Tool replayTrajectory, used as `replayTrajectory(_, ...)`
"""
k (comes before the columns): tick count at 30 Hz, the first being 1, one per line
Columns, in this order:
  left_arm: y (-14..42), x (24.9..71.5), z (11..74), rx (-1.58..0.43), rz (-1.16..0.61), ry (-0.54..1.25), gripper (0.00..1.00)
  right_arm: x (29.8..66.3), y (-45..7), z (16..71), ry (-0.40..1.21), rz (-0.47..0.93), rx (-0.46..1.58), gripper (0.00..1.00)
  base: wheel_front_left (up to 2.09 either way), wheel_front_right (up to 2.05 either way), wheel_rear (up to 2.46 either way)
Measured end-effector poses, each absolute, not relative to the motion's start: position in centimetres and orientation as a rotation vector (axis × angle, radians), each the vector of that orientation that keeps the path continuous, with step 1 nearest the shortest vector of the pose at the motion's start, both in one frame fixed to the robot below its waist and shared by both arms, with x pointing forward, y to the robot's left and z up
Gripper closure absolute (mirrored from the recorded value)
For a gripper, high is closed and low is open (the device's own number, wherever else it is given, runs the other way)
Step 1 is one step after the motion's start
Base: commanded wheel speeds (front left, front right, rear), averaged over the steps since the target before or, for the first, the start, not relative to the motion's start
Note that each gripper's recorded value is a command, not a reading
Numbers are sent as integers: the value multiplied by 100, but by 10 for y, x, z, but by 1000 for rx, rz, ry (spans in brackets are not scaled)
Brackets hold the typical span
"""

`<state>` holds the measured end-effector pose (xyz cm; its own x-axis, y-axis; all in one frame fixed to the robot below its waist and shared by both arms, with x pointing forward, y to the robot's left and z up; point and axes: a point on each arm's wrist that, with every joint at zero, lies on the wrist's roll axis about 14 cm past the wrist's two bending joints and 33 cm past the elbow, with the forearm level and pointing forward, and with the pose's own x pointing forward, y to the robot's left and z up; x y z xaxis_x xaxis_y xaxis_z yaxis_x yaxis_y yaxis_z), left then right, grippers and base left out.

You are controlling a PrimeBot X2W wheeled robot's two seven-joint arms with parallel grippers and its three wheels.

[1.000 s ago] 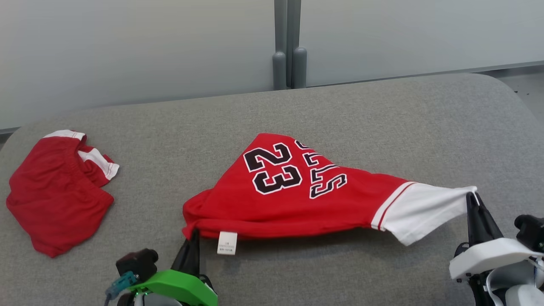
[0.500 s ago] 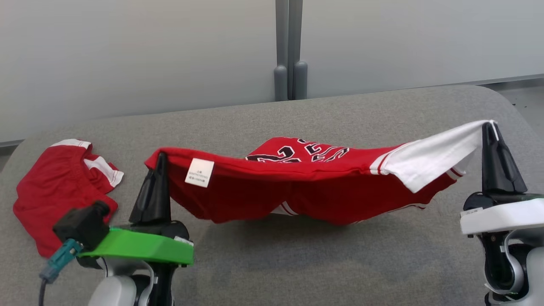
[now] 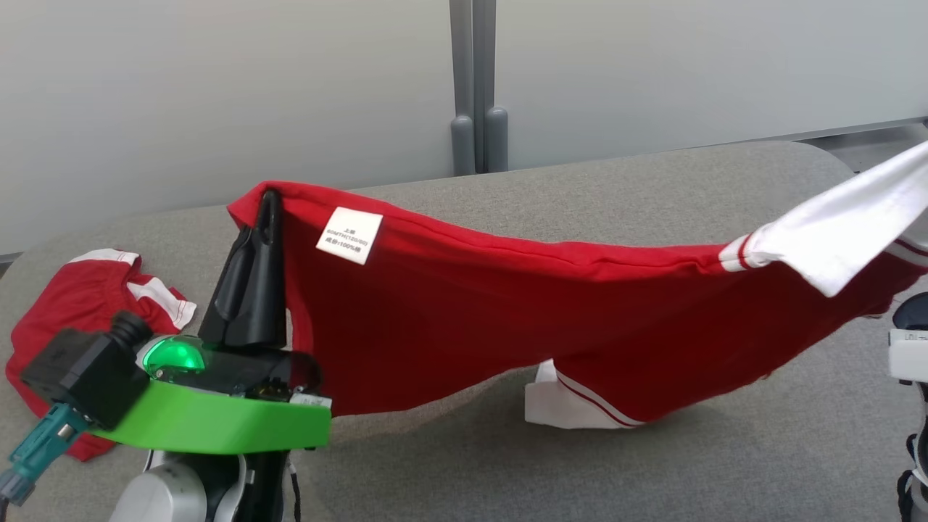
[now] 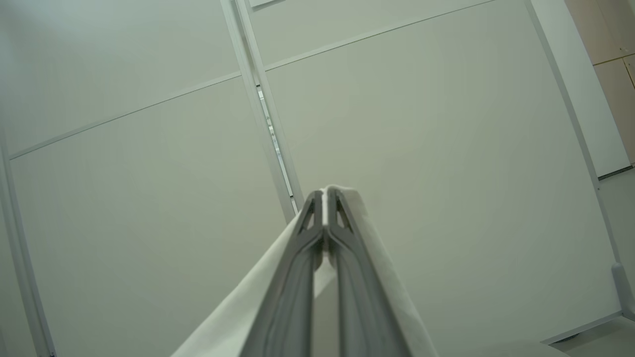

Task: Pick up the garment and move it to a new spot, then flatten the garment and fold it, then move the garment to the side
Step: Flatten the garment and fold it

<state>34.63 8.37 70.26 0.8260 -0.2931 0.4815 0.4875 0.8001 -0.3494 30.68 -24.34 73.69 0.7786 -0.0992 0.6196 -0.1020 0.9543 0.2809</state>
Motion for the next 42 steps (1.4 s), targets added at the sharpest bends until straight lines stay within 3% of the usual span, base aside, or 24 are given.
replayTrajectory(5,74,343,705,-479,-462,-407,100,307,-253,737,-673,-28,301,100,0,0,0)
replayTrajectory(10,77,367,680,-484,-439,-302,100,338,-236,716,-566,25,334,100,0,0,0)
replayTrajectory(15,91,423,672,-390,-430,-230,100,392,-202,724,-523,127,333,100,0,0,0)
replayTrajectory(20,110,497,704,-272,-383,-252,100,460,-176,764,-557,197,273,100,0,0,0)
replayTrajectory(26,126,574,748,-112,-313,-330,100,535,-164,806,-609,186,176,100,0,0,0)
replayTrajectory(31,138,614,778,-47,-269,-468,100,572,-173,829,-702,139,154,100,0,0,0)
replayTrajectory(35,142,638,776,-42,-267,-545,100,598,-170,804,-668,149,164,100,0,0,0)
replayTrajectory(42,144,680,651,-92,-268,-327,100,626,-156,689,-454,188,163,100,0,0,0)
